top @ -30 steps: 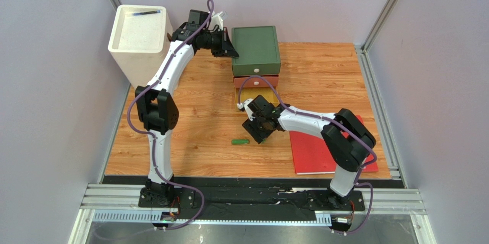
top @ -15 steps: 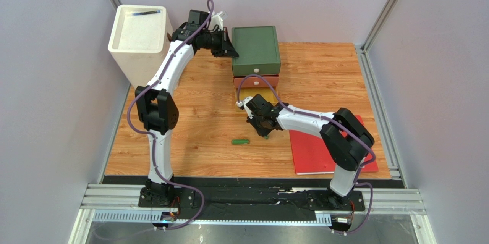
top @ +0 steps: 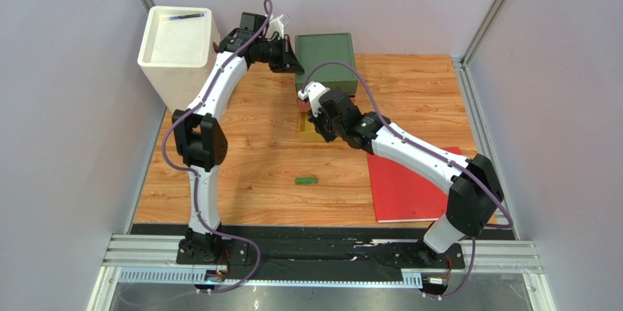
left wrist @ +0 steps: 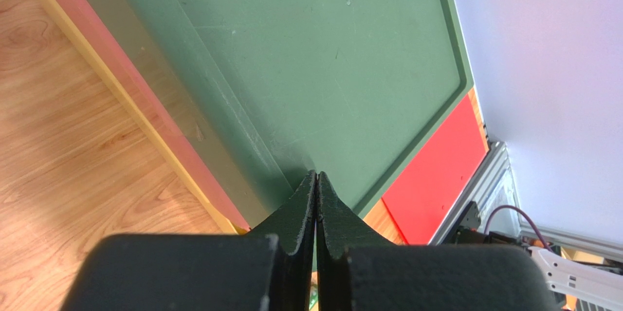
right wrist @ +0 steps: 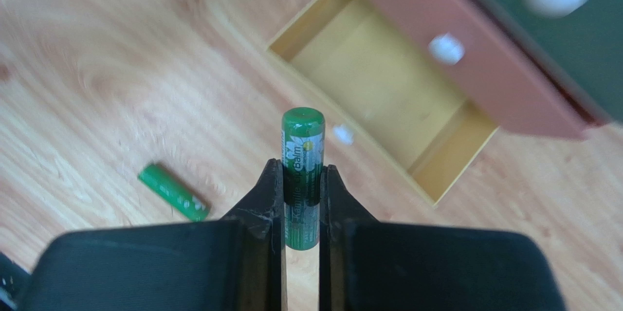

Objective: Organize the makeup

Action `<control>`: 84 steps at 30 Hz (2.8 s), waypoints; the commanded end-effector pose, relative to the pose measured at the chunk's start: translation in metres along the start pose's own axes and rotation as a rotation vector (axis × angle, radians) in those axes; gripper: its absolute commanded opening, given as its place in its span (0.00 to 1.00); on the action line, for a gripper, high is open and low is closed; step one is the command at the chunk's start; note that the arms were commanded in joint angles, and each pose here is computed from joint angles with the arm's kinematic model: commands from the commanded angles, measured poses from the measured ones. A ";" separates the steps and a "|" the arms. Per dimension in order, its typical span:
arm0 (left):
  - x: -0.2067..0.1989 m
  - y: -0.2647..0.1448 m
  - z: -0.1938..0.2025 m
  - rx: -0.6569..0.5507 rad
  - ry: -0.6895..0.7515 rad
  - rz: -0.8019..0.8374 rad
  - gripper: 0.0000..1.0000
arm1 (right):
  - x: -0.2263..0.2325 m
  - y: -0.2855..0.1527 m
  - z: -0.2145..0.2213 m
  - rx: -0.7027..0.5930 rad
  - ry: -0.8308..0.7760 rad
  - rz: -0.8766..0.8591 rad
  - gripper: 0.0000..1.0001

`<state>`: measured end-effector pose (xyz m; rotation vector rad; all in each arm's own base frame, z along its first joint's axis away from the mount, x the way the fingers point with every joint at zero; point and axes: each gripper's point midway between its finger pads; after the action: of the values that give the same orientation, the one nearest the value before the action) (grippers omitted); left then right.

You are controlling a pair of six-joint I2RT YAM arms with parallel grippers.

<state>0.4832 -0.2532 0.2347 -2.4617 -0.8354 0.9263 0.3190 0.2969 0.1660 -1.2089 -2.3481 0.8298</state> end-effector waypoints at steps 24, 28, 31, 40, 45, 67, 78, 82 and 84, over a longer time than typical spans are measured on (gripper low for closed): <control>0.050 0.015 0.098 0.311 -0.166 -0.148 0.01 | -0.010 0.027 -0.051 -0.043 -0.004 0.070 0.58; 0.049 0.015 0.097 0.310 -0.163 -0.146 0.01 | 0.038 0.015 -0.013 0.068 -0.104 -0.183 0.57; 0.050 0.015 0.097 0.309 -0.169 -0.148 0.01 | 0.059 0.012 0.029 0.193 -0.180 -0.254 0.56; 0.049 0.017 0.100 0.314 -0.177 -0.137 0.01 | 0.107 0.028 0.116 0.407 -0.371 -0.323 0.55; 0.050 0.016 0.103 0.319 -0.177 -0.138 0.01 | 0.115 0.050 0.131 0.434 -0.393 -0.288 0.54; 0.049 0.016 0.101 0.315 -0.176 -0.137 0.01 | 0.075 0.046 0.050 0.204 -0.265 -0.055 0.54; 0.049 0.017 0.103 0.317 -0.180 -0.133 0.01 | 0.025 0.091 0.036 0.210 -0.227 0.052 0.55; 0.049 0.017 0.104 0.321 -0.178 -0.134 0.01 | 0.019 0.104 0.041 0.236 -0.203 0.057 0.54; 0.049 0.016 0.103 0.319 -0.176 -0.135 0.01 | 0.019 0.105 0.041 0.234 -0.194 0.050 0.54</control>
<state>0.4819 -0.2543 0.2346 -2.4798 -0.8111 0.9323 0.3375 0.3396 0.0599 -1.1211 -2.2675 1.3006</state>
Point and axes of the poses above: each gripper's point midway between its finger pads, its own y axis out along the fingers, its own x axis along the line the jaws close on, z = x × y, and after that the axes turned 14 degrees about y, right-handed
